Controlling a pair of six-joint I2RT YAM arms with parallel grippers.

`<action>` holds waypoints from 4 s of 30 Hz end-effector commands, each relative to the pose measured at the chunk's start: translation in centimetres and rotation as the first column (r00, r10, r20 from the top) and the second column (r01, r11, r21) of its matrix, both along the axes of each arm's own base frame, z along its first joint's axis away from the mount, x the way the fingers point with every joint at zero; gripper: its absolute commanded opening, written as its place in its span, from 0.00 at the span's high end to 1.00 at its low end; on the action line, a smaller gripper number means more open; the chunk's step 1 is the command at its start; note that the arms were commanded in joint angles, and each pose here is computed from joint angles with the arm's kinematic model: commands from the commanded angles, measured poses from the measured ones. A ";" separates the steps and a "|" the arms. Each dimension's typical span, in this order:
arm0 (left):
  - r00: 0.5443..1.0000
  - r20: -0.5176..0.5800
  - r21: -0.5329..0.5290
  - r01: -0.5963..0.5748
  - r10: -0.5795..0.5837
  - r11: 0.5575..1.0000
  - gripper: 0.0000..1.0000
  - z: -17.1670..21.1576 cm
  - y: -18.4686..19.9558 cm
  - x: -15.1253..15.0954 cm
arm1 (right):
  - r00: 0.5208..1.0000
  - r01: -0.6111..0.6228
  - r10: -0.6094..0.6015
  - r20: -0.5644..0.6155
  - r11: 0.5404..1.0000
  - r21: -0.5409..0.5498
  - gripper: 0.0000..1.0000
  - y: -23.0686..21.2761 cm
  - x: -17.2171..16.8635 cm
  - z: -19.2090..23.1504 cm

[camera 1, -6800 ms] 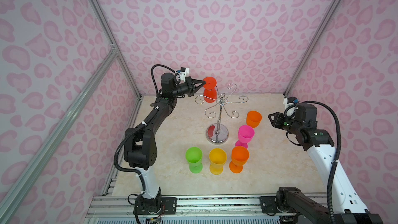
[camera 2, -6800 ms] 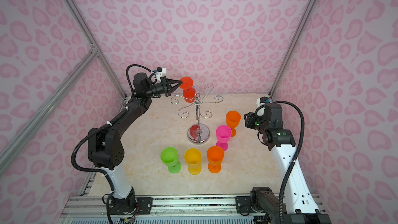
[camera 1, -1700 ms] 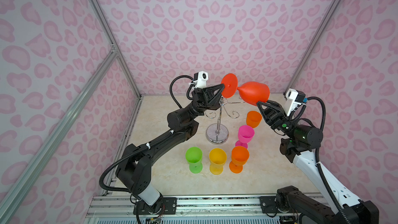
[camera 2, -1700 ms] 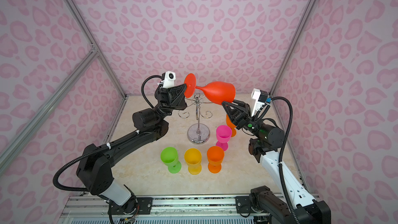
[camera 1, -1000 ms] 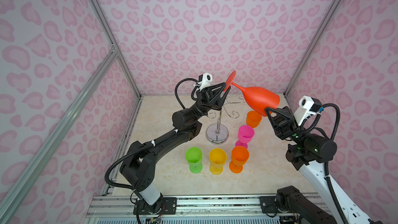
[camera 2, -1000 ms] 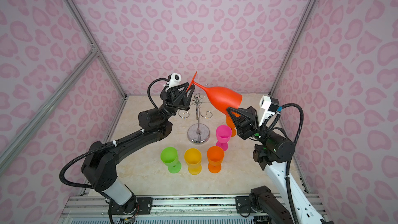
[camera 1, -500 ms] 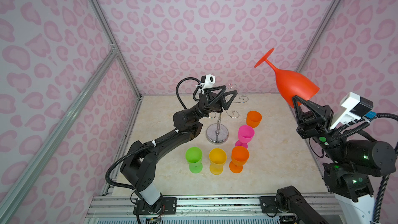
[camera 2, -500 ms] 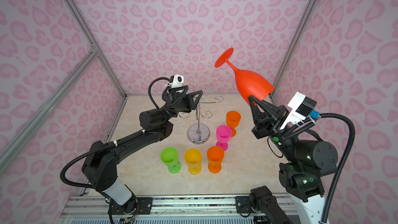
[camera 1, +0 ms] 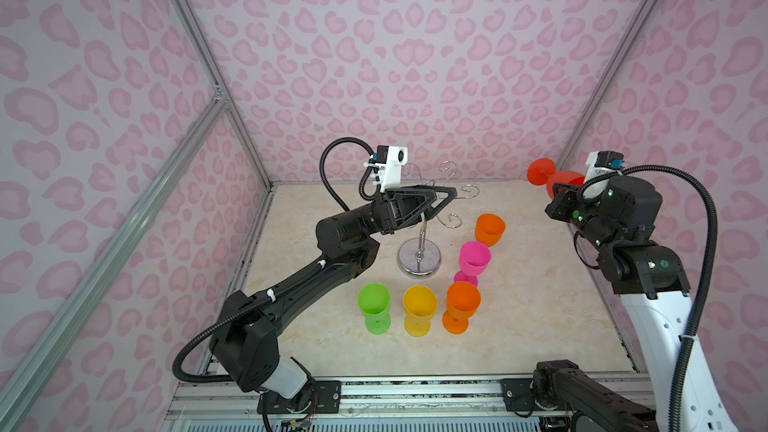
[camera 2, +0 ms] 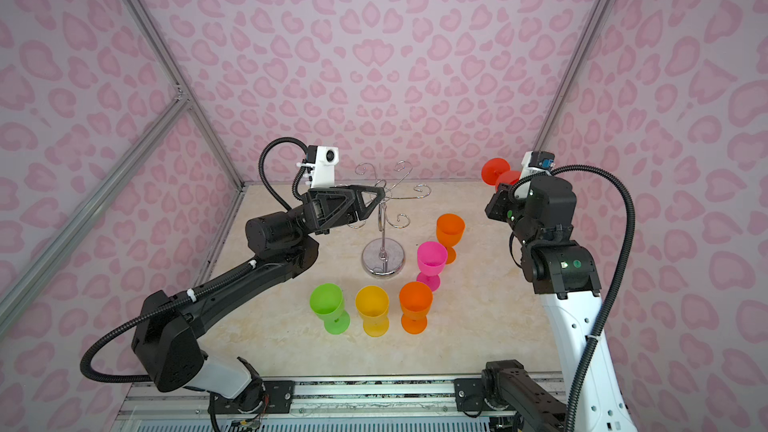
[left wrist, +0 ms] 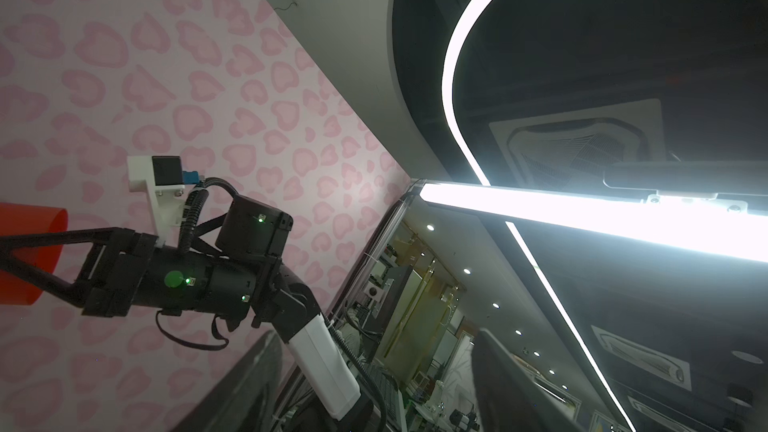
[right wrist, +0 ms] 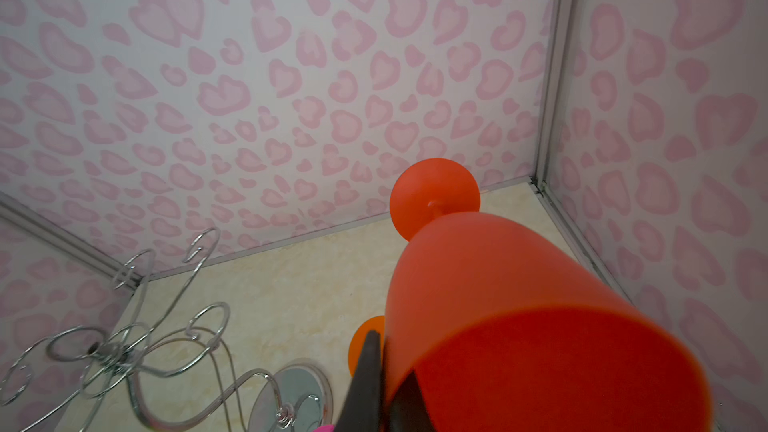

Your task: Take the wine glass off the wine glass rack

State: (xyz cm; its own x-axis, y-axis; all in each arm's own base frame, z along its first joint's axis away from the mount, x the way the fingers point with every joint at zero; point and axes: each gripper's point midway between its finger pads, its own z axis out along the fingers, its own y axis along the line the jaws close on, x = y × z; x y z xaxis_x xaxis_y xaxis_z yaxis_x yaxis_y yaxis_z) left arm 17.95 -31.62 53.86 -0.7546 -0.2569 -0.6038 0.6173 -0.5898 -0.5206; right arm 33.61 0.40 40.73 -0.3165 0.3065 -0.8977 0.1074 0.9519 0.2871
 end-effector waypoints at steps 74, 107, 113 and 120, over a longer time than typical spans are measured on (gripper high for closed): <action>0.914 0.277 0.233 -0.363 0.296 0.902 0.22 -3.7 1.6 -2.3 | 0.709 -0.259 0.198 -0.677 0.966 0.011 0.76 4.7 15.2 -21.9; -0.278 0.700 0.292 -0.729 0.658 -0.619 0.13 -15.8 25.3 13.2 | 0.994 0.066 -0.045 0.096 0.971 -0.229 0.72 -1.3 2.6 -10.8; -0.326 0.748 0.281 -0.634 0.578 -0.720 0.12 -23.8 28.7 17.2 | 0.980 0.190 -0.171 0.104 0.957 -0.220 0.65 -3.4 1.4 -15.8; -0.263 0.759 0.382 -0.562 0.596 -0.733 0.11 -33.0 32.1 19.6 | 0.964 0.264 -0.264 0.038 0.928 -0.262 0.56 -4.9 2.5 -21.2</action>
State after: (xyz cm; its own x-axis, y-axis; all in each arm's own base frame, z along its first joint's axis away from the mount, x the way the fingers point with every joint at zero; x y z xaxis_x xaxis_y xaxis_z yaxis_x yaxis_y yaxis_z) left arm 36.70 0.31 19.43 -0.2477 -0.0249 -0.9685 -0.2501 0.9674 0.0391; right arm 35.49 -3.46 18.48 -0.3434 0.1176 -0.9318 0.3020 0.9533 0.0090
